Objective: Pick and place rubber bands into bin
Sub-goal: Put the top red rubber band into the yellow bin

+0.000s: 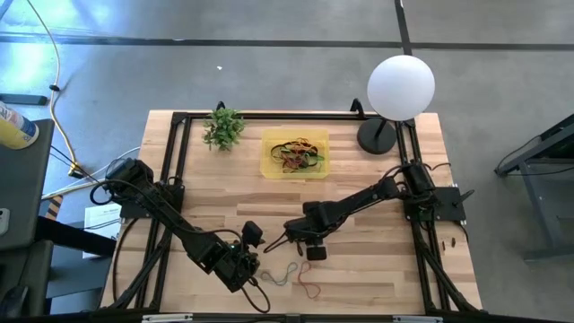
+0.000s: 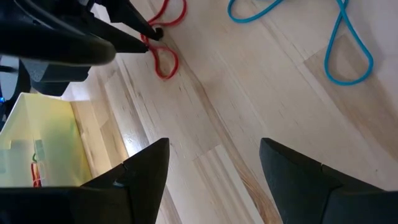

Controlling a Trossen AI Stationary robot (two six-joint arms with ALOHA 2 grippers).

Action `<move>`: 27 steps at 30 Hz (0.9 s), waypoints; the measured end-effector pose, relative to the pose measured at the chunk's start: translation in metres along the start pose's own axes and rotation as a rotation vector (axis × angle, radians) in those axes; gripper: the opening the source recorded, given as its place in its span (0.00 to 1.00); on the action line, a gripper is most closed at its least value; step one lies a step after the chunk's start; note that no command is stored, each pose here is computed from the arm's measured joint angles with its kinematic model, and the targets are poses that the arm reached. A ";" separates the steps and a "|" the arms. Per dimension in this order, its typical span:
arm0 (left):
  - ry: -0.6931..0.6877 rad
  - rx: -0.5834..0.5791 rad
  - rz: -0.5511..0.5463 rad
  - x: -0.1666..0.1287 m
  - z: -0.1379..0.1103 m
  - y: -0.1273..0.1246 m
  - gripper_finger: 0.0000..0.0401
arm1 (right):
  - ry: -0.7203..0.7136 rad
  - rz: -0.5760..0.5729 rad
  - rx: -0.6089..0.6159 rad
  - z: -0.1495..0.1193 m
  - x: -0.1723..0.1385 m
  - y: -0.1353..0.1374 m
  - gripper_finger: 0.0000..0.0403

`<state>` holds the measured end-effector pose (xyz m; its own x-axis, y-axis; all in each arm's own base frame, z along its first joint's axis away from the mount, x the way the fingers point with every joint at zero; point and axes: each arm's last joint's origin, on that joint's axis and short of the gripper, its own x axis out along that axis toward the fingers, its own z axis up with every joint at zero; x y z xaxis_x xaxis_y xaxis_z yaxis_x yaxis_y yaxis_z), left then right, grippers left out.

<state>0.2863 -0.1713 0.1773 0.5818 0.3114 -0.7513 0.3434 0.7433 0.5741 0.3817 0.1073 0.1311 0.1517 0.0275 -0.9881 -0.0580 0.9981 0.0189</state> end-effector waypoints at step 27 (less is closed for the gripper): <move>0.000 -0.002 0.000 0.000 0.000 0.000 0.59 | 0.060 -0.108 -0.043 0.008 -0.020 -0.002 0.00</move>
<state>0.2863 -0.1712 0.1774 0.5820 0.3113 -0.7512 0.3416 0.7447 0.5733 0.3865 0.1053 0.1515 0.1003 -0.0851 -0.9913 -0.0871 0.9918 -0.0939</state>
